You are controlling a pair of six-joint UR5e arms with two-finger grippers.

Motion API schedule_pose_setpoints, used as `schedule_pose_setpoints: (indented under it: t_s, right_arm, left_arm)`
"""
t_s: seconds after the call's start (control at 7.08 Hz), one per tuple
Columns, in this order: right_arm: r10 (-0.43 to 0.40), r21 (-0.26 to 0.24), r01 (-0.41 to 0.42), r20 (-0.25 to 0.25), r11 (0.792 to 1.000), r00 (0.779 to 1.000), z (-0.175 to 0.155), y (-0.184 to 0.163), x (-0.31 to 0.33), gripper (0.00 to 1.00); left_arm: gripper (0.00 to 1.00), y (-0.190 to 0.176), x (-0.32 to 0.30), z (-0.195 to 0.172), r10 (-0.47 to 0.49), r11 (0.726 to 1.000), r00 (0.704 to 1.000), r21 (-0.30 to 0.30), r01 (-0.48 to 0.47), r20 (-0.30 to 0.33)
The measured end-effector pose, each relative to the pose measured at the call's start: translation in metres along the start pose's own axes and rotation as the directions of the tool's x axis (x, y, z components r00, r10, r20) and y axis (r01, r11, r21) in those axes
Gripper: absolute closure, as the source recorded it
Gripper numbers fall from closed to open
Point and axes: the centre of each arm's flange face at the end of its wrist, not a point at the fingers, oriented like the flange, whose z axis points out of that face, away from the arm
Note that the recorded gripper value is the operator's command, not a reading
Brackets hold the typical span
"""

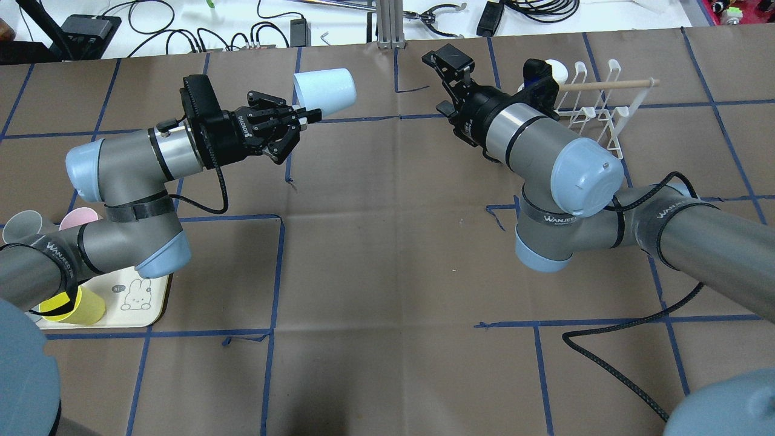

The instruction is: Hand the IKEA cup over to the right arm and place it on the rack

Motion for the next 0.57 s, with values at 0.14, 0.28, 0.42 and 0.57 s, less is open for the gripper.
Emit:
schedule_pose_setpoints:
  t_s: [0.14, 0.28, 0.42, 0.57]
  right_arm:
    - [0.06, -0.015, -0.06, 0.002, 0.998, 0.998, 0.0005, 0.0014, 0.0, 0.0]
    - [0.087, -0.021, -0.087, 0.002, 0.996, 0.996, 0.0013, 0.0019, 0.0001, 0.0]
    - [0.097, -0.025, -0.097, 0.002, 0.995, 0.995, 0.0024, 0.0029, 0.0, 0.0]
    - [0.102, -0.029, -0.102, -0.001, 0.994, 0.995, 0.0039, 0.0048, 0.0008, 0.0]
  left_arm:
    - [0.94, 0.0033, 0.0052, 0.0043, -0.007, 1.0, 1.0, 0.0, 0.007, -0.012]
    - [0.94, 0.0042, 0.0085, 0.0079, -0.01, 1.0, 1.0, 0.0, 0.01, -0.022]
    - [0.93, 0.0047, 0.0103, 0.0105, -0.011, 1.0, 1.0, -0.001, 0.011, -0.027]
    - [0.92, 0.0048, 0.0111, 0.0121, -0.011, 1.0, 1.0, -0.003, 0.011, -0.029]
